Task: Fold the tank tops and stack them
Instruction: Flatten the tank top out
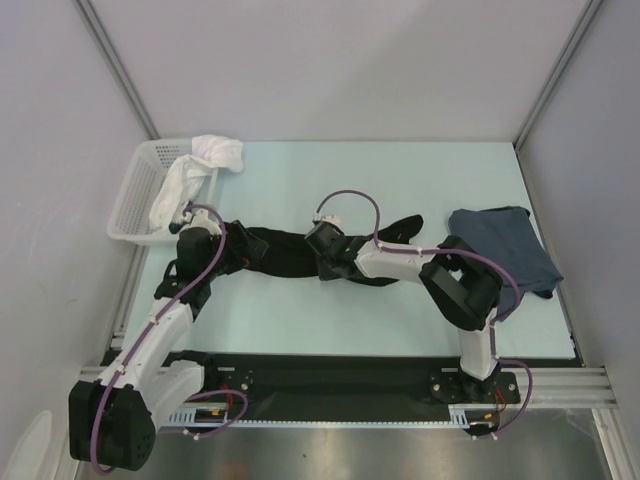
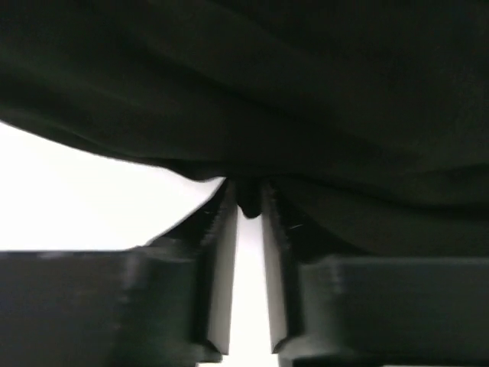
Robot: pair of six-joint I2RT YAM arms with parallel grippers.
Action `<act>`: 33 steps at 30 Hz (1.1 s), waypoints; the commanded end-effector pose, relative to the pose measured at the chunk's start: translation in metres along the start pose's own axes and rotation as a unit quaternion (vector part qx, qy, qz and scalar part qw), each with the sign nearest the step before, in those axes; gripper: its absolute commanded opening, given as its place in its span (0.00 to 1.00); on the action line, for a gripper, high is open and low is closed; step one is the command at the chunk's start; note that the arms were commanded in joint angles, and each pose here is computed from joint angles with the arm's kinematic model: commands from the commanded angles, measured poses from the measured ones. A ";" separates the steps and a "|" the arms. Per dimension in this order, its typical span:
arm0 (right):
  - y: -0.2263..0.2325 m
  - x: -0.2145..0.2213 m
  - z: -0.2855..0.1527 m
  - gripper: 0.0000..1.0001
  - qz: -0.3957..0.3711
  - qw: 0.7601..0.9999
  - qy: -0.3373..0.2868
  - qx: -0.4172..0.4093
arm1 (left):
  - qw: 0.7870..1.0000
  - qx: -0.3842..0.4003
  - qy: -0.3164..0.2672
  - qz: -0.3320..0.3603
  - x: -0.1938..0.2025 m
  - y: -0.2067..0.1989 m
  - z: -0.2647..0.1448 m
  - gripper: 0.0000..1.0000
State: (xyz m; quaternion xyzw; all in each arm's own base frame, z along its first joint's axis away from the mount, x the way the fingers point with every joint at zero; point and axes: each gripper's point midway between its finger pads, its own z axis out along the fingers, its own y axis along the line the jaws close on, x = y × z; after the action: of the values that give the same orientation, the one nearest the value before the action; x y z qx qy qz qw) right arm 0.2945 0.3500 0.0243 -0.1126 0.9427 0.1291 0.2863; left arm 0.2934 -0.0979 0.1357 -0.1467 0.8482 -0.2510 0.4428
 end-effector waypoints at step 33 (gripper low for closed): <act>-0.121 -0.036 -0.171 0.00 0.096 0.990 -0.040 -0.098 | 0.975 0.050 0.094 0.196 0.078 -0.066 -0.001 0.97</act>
State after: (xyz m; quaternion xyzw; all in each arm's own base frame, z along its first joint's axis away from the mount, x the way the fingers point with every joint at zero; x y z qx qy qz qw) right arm 0.2609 0.1784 0.1545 -0.0177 0.9282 0.2236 0.2970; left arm 0.2603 -0.1827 0.1179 0.0382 0.8911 -0.2137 0.3985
